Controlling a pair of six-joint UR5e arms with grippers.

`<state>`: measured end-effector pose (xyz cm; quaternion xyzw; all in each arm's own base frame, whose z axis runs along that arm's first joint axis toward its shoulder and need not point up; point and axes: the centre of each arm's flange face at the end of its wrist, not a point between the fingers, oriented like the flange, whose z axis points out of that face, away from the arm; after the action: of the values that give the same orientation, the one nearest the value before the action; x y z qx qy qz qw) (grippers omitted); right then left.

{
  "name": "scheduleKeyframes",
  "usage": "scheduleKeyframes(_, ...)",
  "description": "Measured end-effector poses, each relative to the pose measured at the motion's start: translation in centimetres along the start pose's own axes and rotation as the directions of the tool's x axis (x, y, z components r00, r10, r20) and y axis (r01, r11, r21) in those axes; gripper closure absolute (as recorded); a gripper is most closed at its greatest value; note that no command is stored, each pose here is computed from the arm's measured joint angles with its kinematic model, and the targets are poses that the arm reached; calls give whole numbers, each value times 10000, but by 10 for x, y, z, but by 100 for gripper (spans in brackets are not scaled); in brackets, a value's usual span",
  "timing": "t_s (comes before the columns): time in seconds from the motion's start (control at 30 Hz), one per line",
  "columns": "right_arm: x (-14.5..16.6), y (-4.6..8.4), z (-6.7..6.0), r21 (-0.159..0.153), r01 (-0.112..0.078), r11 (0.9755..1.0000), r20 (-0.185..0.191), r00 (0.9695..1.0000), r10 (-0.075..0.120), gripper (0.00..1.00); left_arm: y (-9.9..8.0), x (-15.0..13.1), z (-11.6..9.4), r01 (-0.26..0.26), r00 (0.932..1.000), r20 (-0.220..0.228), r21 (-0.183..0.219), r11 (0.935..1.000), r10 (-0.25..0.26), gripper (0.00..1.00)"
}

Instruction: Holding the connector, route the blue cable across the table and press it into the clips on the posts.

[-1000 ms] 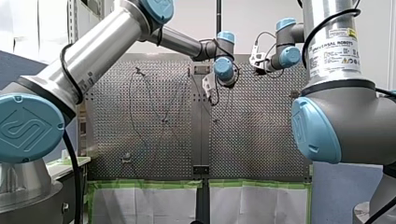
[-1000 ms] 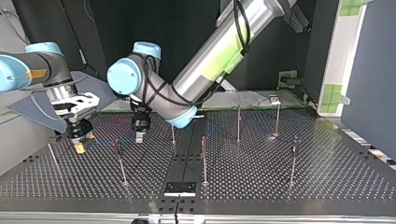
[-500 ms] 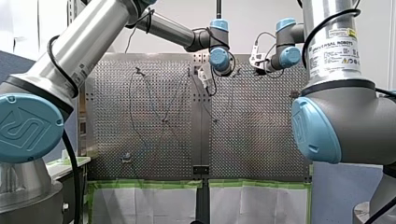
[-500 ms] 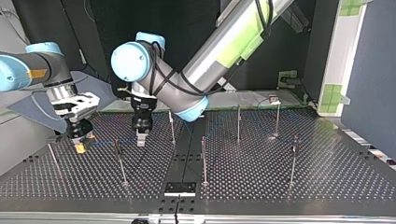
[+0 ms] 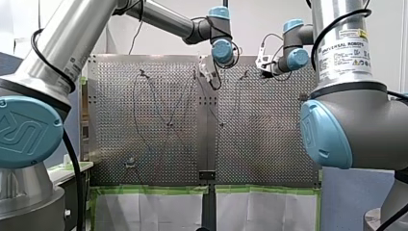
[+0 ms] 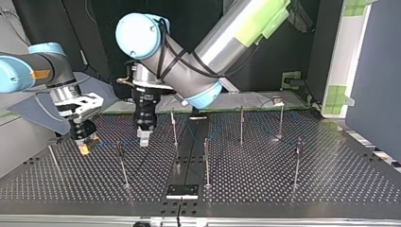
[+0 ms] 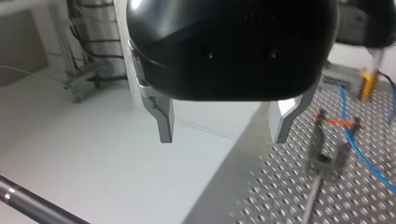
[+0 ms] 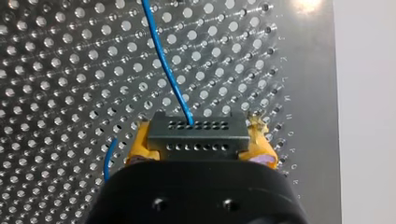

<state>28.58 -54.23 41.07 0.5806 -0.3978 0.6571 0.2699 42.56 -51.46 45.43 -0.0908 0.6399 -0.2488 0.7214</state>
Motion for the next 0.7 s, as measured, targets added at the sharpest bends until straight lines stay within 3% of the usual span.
scheduleKeyframes(0.27,0,0,0,-6,68,10000,5,10000,-68,100,0,-19,-16,680,9965,468,228,9974,-690,1)
scheduleKeyframes(0.7,-2,-2,0,6,113,9999,47,9999,-113,100,18,16,-33,785,9957,464,428,9960,-804,1)
